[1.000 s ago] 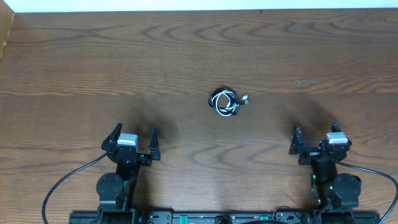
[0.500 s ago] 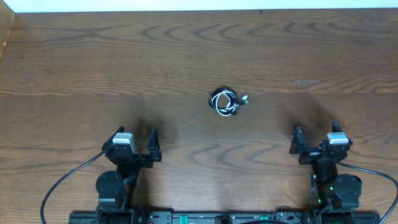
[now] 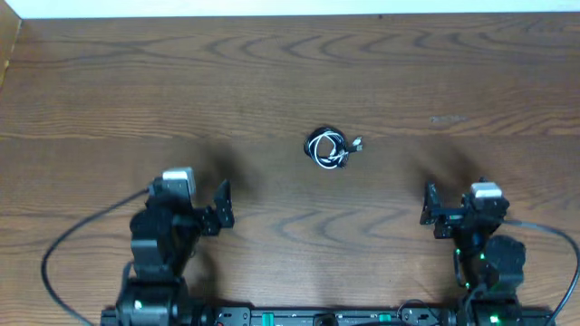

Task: Untangle cables
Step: 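Move the left gripper forward to the cable bundle and grasp it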

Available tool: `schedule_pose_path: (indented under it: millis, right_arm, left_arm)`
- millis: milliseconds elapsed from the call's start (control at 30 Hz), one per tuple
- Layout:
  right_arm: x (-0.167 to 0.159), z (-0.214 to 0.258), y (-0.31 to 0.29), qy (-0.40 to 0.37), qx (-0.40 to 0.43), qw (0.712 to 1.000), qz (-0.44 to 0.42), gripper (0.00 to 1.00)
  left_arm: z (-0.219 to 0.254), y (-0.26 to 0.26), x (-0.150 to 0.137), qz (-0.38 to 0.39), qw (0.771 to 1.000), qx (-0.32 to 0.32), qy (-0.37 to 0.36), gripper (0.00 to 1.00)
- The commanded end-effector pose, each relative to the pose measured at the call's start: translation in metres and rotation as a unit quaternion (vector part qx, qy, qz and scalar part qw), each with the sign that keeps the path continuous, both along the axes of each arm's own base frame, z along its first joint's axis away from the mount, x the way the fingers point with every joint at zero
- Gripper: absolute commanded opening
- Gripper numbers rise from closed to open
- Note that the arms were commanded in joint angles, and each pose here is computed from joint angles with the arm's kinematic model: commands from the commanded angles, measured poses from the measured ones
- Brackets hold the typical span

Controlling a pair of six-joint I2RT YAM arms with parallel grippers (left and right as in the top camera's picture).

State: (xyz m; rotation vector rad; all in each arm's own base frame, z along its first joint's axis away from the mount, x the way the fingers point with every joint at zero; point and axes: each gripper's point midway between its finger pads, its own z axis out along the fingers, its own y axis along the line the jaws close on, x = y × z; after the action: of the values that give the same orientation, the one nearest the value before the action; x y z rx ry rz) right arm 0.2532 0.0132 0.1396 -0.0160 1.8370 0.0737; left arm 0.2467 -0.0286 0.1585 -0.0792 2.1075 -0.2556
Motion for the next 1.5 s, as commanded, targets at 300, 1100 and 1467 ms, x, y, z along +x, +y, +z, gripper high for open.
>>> schedule_pose_path:
  millis: [300, 1100, 1467]
  right_arm:
    - [0.033, 0.018, 0.016, 0.157, 0.029, 0.987, 0.030, 0.99]
    - [0.037, 0.024, 0.040, 0.314, 0.096, 0.942, 0.064, 0.99]
    - [0.039, 0.026, 0.041, 0.309, 0.096, 0.944, 0.064, 0.99]
  left_arm:
    - [0.036, -0.012, 0.039, -0.022, 0.987, -0.021, 0.157, 0.98]
    - [0.062, -0.039, 0.073, -0.046, 0.979, -0.113, 0.163, 0.98]
    - [0.027, -0.089, 0.123, -0.092, 0.979, 0.004, 0.181, 0.98]
